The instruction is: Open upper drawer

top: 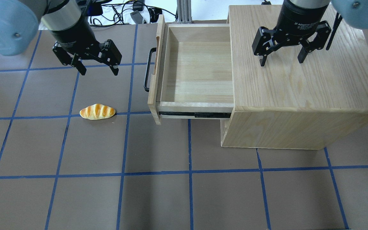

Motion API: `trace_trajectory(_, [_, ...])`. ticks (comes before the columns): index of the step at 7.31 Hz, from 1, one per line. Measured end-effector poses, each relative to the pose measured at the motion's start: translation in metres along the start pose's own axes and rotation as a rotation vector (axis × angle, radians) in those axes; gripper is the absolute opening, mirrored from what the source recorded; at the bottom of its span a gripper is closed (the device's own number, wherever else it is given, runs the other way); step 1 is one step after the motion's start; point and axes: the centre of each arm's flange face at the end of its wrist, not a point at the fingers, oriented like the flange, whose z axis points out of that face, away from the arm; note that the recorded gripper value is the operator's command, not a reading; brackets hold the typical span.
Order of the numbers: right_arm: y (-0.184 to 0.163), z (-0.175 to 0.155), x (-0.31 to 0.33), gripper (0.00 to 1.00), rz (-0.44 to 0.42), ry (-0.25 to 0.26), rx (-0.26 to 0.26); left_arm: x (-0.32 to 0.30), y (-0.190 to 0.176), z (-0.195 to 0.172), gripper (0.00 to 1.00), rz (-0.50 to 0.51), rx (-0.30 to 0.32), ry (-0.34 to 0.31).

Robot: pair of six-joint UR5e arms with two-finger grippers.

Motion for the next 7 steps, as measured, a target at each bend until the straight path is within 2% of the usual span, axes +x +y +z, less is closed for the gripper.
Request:
trace_trajectory(2, [0.000,0.000,0.000,1.00,0.000,0.000,0.000,-0.001,0.021,-0.028,1.00,-0.009,0.007,-0.038])
trace_trajectory(7, [0.000,0.000,0.000,1.00,0.000,0.000,0.000,-0.001,0.027,-0.033,1.00,-0.012,0.012,-0.044])
